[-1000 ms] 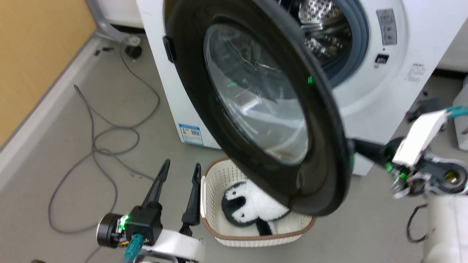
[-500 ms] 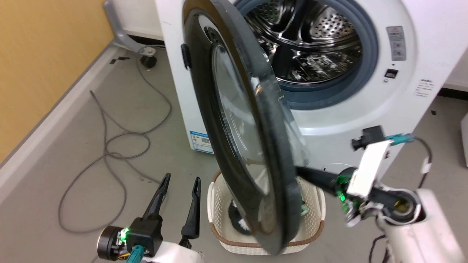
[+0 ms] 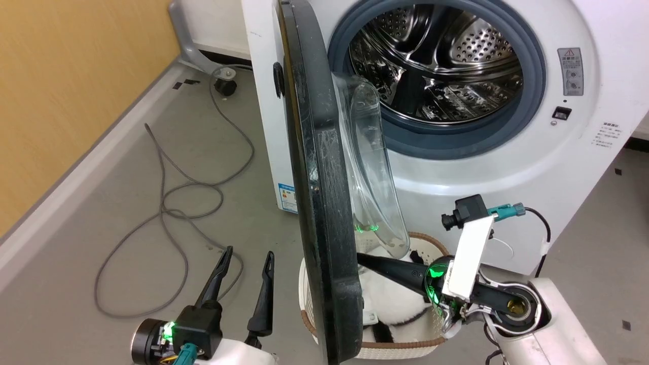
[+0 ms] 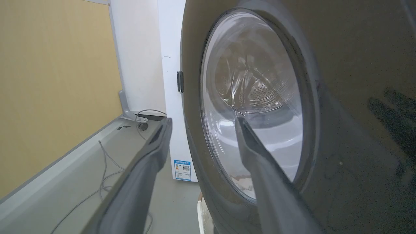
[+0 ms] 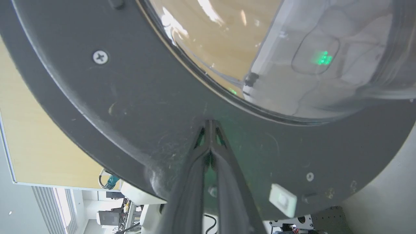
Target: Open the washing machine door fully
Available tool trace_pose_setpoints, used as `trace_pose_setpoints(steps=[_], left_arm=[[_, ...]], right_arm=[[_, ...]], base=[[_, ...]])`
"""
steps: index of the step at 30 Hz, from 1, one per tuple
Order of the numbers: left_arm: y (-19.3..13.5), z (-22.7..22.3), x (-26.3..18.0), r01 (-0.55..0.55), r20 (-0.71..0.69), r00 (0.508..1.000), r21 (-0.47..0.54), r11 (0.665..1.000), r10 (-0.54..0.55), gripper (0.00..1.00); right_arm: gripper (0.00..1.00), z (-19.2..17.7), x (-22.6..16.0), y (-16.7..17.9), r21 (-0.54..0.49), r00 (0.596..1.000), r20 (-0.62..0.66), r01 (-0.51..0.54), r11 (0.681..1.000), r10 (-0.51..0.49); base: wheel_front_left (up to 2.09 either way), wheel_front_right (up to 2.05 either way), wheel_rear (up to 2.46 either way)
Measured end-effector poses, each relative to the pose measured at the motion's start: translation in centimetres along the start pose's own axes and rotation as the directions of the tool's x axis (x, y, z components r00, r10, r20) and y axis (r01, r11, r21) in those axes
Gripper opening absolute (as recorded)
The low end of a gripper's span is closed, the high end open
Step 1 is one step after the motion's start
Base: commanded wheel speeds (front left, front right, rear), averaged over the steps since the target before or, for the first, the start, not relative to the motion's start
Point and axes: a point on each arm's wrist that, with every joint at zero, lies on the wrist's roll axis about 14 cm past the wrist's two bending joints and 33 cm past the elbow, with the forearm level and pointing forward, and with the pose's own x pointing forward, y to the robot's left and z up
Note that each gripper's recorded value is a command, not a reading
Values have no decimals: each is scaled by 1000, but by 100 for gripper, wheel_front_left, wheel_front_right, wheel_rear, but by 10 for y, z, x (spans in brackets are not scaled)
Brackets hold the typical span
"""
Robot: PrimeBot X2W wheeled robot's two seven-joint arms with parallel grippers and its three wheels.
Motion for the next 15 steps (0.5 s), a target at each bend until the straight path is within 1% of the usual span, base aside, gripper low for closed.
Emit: trace_pose_setpoints(steps=[5, 9, 10, 13, 15], left_arm=[[3, -1, -3, -9, -2, 1000, -1, 1000, 9, 100], [1, -2, -3, -2, -5, 1000, -4, 1000, 2, 100], [0, -2, -2, 2, -4, 1000, -5, 1000, -2, 100], [0, -1, 1, 5, 2, 1000, -6, 1000, -5, 100], [1, 0, 3, 4, 7, 1000, -4, 1000, -4, 100]], right_arm=[[0, 10, -5, 4, -15, 998, 61, -1, 1000, 2], [0, 30, -23, 8, -95, 986, 167, 39, 995, -23], [0, 36, -30, 8, -122, 980, 198, 59, 991, -34], [0, 51, -53, 10, -146, 949, 313, 82, 986, -33], [0, 61, -70, 13, -228, 920, 387, 152, 962, -54]], base=[[0, 0, 0], [0, 0, 0], [0, 0, 0], [0, 0, 0], [0, 0, 0]])
